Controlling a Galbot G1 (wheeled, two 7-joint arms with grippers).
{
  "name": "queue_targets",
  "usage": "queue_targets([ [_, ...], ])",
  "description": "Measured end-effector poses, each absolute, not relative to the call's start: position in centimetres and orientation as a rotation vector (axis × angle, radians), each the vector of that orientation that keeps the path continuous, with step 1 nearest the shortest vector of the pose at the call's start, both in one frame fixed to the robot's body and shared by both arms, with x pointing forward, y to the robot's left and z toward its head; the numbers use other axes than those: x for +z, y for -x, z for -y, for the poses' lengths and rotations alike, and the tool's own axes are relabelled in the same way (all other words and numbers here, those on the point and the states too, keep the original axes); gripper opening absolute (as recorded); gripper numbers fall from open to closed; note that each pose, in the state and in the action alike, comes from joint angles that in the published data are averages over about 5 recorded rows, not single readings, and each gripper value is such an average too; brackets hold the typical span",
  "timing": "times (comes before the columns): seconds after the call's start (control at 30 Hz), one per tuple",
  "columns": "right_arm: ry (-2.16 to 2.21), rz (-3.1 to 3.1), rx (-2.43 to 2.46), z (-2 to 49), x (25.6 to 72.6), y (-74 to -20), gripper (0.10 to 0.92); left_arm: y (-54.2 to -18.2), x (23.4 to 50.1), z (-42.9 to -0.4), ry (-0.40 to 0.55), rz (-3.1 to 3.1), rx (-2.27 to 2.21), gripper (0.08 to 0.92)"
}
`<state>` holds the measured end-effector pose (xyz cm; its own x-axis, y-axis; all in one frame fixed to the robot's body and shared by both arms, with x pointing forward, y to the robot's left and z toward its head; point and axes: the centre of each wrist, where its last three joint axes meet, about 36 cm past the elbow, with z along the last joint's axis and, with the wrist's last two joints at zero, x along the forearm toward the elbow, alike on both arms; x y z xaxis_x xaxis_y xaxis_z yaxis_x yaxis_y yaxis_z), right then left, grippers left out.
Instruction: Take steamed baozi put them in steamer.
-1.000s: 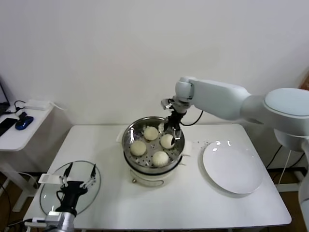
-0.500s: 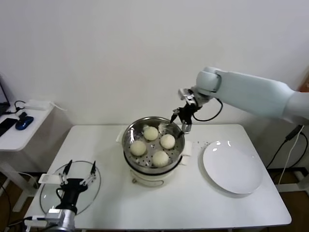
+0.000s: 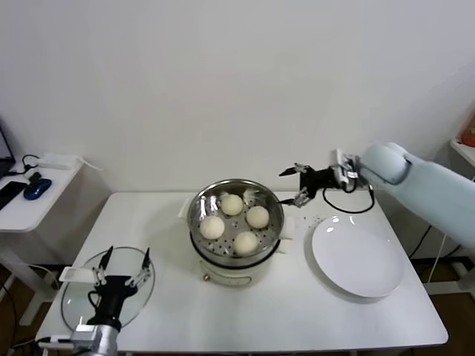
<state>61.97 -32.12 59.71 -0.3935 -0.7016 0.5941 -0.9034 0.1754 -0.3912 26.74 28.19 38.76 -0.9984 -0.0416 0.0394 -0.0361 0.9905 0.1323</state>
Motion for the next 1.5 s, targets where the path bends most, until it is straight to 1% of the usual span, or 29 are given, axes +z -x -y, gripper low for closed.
queue_targets([
  [0.17,-1.439,2.433,0.937,33.7,56.4,-58.9,0.823,-26.3,39.0,-28.2,-0.073,3.09,-0.214,0.823],
  [0.43,-1.26,2.781,0.727,34.5,51.3,-54.1,0.823,-26.1,39.1,-28.3,-0.09,3.088,-0.218,0.823],
  [0.73,-0.946,3.063,0.452,35.8,45.4,-47.1,0.823,-25.9,38.9,-28.4,-0.097,3.083,-0.219,0.823],
  [1.07,-0.692,3.149,0.197,33.7,38.7,-39.3,0.823,-26.1,39.0,-29.0,-0.112,3.09,-0.221,0.823],
  [1.5,-0.534,3.169,-0.008,30.5,35.0,-32.9,0.823,-25.9,38.9,-29.6,-0.121,3.092,-0.228,0.823],
])
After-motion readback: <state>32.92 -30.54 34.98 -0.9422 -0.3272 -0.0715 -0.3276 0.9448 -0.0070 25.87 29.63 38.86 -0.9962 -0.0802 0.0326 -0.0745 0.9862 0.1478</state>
